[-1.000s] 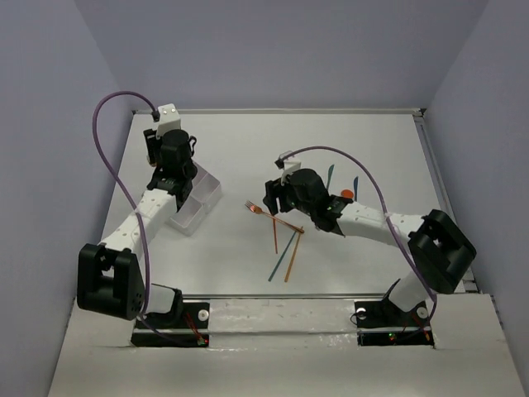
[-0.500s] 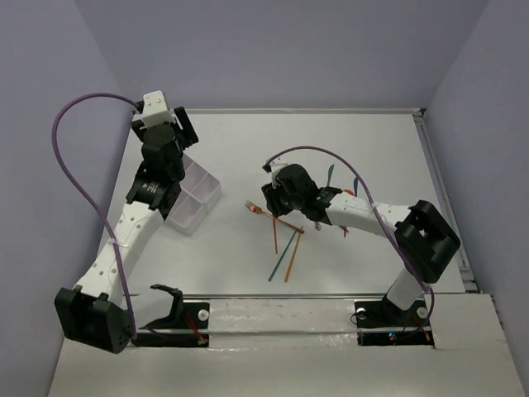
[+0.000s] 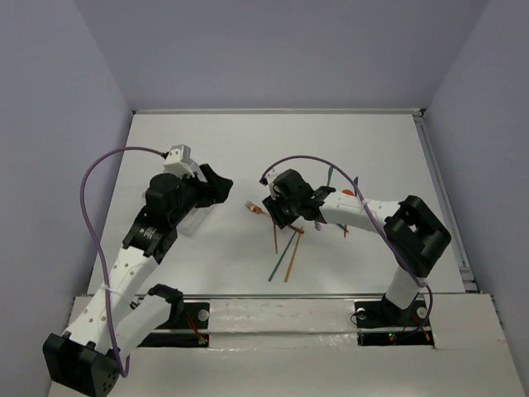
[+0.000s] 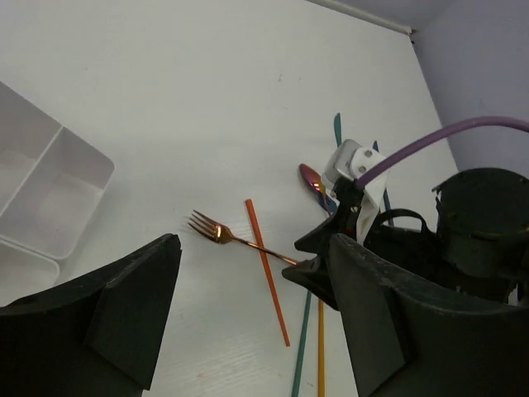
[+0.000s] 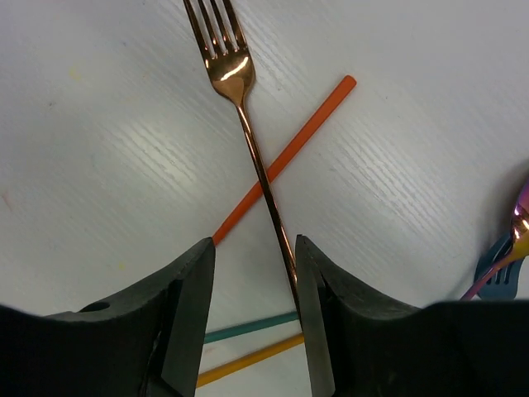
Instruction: Sort the eating utensils into containers
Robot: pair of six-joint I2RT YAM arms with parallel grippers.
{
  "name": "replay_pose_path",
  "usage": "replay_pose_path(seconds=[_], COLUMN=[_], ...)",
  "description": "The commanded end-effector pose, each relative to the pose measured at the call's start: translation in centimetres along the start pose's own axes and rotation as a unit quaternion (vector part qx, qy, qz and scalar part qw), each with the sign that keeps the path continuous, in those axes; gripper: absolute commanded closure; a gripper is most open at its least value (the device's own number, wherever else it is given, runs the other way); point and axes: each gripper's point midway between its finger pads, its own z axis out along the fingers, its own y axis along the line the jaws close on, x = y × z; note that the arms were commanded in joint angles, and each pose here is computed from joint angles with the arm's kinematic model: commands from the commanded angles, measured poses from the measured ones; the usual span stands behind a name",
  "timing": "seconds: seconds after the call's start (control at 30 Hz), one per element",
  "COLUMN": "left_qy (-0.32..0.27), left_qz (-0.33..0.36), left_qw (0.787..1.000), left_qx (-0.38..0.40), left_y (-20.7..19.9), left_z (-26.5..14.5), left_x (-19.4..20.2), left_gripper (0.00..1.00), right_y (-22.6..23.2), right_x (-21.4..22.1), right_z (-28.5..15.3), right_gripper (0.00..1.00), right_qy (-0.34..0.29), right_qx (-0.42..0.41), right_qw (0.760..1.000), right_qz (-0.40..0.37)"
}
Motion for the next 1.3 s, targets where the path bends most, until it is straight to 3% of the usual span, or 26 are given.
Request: replay_pose_path(seconds=[0.0, 0.2, 0.47, 0.63, 0.9, 1.13, 1.27], left_qy=[-0.019, -0.030, -0.019, -0.008, 0.000, 0.004, 0.017], left_qz=[-0.044, -0.063, -0.069, -0.074, -0.087, -0.096, -0.100], left_qw=[0.997, 0.995, 0.995, 0.995, 0.993, 0.992, 0.992], left_qx=[0.063, 0.077, 0.075, 0.074, 0.083, 0.084, 0.076], left_y=[-2.0, -1.7, -0.9, -0.6, -1.1, -1.8, -1.8], left_z=[-2.3, -3.5, -3.0, -2.2, -0.9, 1.3, 3.3], left_x=[0.6, 1.8, 3.6, 4.4, 4.9, 4.8, 5.3], left_gripper=[0.16, 0.16, 0.16, 0.16, 0.18, 0.29, 0.29], right_y=[-0.6, -1.6, -1.8, -1.9, -2.8, -1.4, 0.1], right_x=[0.8, 1.6, 3.7, 3.1, -0.5, -4.8, -5.7], right_z=[0.7, 2.0, 3.6, 3.6, 0.5, -4.4, -6.0], right_gripper=[0.50, 0.51, 0.75, 0.90, 0.93, 0.93, 0.93], right_qy=[0.017, 0.033, 0.073, 0.065, -0.016, -0.130, -0.166], right_qx=[0.007, 0.017, 0.018, 0.017, 0.045, 0.017, -0.022], right_qw=[1.000, 0.999, 0.997, 0.997, 0.998, 0.991, 0.986], right_qz=[-0.009, -0.004, -0.003, -0.026, -0.037, -0.019, -0.020])
